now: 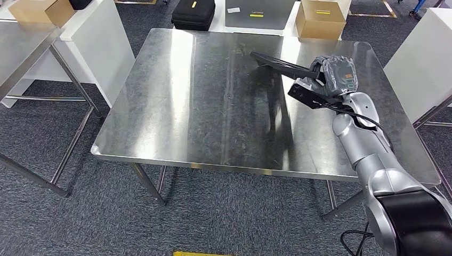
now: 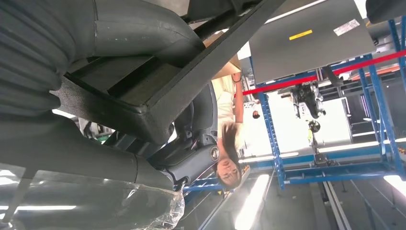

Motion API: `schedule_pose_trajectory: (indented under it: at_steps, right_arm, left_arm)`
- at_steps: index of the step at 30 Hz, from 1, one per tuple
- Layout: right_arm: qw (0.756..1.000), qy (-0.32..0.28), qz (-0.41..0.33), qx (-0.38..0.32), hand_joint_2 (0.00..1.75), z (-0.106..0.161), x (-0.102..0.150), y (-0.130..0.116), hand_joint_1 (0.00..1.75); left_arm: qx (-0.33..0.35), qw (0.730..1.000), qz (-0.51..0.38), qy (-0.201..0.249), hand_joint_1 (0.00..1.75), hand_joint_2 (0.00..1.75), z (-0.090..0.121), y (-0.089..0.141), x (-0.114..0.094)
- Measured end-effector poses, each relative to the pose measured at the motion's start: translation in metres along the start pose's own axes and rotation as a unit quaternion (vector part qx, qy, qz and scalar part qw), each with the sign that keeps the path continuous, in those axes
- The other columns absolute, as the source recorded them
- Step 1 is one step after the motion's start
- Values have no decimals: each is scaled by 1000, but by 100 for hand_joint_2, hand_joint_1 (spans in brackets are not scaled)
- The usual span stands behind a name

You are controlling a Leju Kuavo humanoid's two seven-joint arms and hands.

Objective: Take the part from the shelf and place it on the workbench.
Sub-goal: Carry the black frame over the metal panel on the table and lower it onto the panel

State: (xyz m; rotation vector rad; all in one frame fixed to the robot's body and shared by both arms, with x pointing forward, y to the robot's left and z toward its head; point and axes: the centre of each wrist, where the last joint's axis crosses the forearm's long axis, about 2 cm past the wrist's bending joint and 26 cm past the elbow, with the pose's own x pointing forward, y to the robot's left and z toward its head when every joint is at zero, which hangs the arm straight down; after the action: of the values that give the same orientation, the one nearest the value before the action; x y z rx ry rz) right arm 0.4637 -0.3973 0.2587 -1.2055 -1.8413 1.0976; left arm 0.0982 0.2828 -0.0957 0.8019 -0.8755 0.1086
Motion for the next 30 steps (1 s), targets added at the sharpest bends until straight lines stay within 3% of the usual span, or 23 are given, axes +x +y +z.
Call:
schedule_pose_trajectory:
  at_steps: [2,3,7,30]
  right_arm:
    - [1000,-2,0,3,175,0,2,3,0]
    - [1000,-2,-1,5,175,0,3,4,0]
    - [1000,-2,-5,11,175,3,5,9,0]
    - [998,17,-26,61,175,16,-4,16,0]
  left_arm:
    - [-4,1000,4,-2,0,175,0,-1,1]
    - [-6,1000,6,-2,0,175,0,-1,1]
    - [-11,1000,11,-3,0,0,1,-2,1]
    - [-15,1000,9,-2,0,0,1,1,-4]
